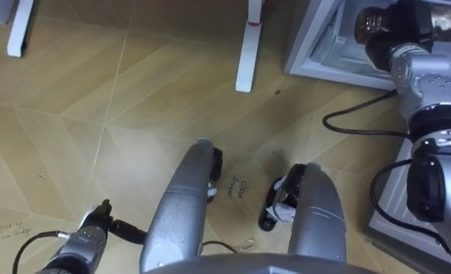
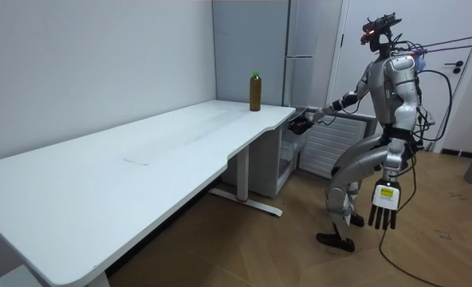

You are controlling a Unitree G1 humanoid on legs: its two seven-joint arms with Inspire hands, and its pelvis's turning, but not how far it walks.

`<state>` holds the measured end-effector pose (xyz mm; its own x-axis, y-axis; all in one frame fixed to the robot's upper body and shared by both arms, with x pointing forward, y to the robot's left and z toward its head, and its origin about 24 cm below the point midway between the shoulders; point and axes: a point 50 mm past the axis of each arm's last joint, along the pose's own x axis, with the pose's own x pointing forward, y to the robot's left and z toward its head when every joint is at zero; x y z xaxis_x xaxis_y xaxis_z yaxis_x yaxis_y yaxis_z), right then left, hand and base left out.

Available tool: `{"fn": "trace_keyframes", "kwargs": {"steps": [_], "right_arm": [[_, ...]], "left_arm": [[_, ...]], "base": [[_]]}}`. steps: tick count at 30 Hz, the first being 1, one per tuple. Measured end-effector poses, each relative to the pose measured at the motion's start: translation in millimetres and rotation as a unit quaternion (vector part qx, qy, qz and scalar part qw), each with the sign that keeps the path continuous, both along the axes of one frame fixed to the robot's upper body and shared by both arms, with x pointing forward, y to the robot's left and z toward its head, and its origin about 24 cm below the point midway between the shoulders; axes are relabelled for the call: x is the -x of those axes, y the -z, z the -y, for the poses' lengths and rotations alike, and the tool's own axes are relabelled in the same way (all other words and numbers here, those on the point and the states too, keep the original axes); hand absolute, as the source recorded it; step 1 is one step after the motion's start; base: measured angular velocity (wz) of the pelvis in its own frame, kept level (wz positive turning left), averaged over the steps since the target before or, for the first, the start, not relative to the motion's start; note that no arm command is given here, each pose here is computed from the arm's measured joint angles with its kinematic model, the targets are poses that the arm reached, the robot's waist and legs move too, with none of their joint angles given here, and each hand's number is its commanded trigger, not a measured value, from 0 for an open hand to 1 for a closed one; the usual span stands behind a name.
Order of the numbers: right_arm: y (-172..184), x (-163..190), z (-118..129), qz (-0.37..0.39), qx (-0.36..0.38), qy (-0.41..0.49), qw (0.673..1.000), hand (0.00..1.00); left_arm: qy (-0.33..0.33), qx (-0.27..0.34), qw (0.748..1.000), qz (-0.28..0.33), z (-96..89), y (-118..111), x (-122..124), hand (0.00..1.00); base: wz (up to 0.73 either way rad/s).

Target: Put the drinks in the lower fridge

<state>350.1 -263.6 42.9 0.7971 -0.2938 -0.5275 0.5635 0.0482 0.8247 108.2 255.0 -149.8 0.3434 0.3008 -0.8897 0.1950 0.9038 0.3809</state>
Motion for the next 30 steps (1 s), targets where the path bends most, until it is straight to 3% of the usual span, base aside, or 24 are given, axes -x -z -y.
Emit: {"fn": "trace_keyframes", "kwargs": {"steps": [30], "right_arm": [[0.3, 7.4, 25.0, -0.015, 0.018, 0.038, 0.999, 0.00]], "left_arm": [[-0.013, -0.002, 1.000, -0.004, -0.6, 2.2, 11.6, 0.00]], "base": [[0.01]]}}
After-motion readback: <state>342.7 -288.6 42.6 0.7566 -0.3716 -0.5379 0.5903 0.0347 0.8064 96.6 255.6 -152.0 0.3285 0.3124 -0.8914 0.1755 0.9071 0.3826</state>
